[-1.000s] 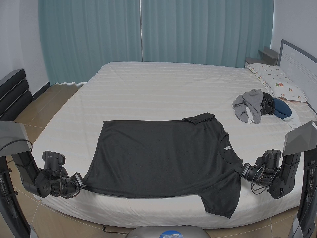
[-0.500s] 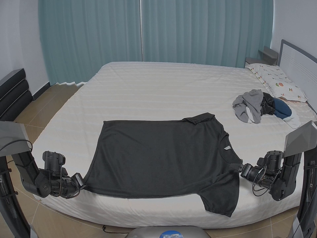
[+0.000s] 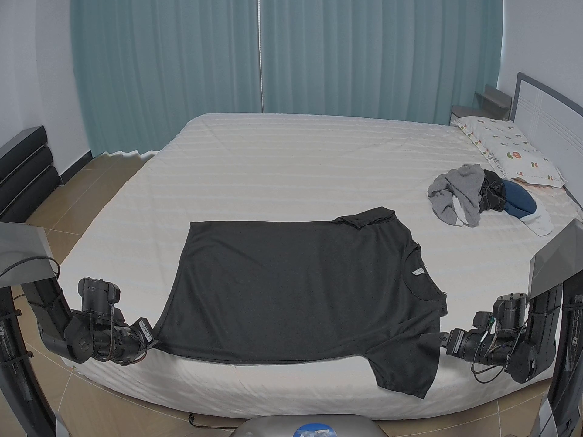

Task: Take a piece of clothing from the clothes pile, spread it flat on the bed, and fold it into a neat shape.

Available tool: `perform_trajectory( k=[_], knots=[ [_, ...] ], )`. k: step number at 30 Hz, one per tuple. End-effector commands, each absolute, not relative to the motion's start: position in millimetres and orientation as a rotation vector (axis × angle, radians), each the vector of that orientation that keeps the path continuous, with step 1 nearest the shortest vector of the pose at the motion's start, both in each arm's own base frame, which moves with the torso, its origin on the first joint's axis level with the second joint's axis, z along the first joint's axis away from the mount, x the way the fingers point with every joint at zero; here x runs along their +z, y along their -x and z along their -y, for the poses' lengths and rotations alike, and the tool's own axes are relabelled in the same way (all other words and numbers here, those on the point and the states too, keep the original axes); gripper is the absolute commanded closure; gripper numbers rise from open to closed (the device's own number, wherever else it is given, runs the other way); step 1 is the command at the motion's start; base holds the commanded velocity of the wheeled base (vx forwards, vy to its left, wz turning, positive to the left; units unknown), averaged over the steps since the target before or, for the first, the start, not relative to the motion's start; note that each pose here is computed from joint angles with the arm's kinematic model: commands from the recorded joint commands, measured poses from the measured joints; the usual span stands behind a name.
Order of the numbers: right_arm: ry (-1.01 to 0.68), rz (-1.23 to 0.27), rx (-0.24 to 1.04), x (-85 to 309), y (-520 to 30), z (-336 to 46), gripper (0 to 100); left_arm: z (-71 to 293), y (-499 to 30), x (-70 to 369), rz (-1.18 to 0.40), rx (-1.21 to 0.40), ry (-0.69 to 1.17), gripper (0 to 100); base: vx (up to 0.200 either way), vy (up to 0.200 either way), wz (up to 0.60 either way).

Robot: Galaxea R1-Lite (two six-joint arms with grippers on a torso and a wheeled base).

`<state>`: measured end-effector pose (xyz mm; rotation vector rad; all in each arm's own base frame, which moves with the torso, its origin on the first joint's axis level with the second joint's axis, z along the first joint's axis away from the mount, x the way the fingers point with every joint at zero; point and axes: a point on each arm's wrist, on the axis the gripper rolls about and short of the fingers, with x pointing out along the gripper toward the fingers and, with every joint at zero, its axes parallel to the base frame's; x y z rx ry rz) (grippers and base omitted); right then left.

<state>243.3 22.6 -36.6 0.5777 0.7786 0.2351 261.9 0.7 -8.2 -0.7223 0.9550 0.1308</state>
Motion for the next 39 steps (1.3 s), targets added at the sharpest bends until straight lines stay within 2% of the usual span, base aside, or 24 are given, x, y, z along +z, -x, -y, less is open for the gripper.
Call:
perform_trajectory(
  k=[1,14,15,39],
  knots=[
    [-0.58,-0.82,0.257,-47,-241,-30,0,-1,-262,-9,-0.957,0.132,0.723,100,0.0,0.0,0.0],
    [-0.579,-0.794,0.28,-46,-247,-34,0,-1,-262,-9,-0.957,0.132,0.723,100,0.0,0.0,0.0],
    [-0.579,-0.794,0.28,-46,-247,-34,100,-1,-262,-9,-0.957,0.132,0.723,100,0.0,0.0,0.0],
    [-0.553,-0.811,0.225,-15,-211,-18,100,-9,-255,4,-0.913,0.14,0.702,100,0.0,0.0,0.0]
  ],
)
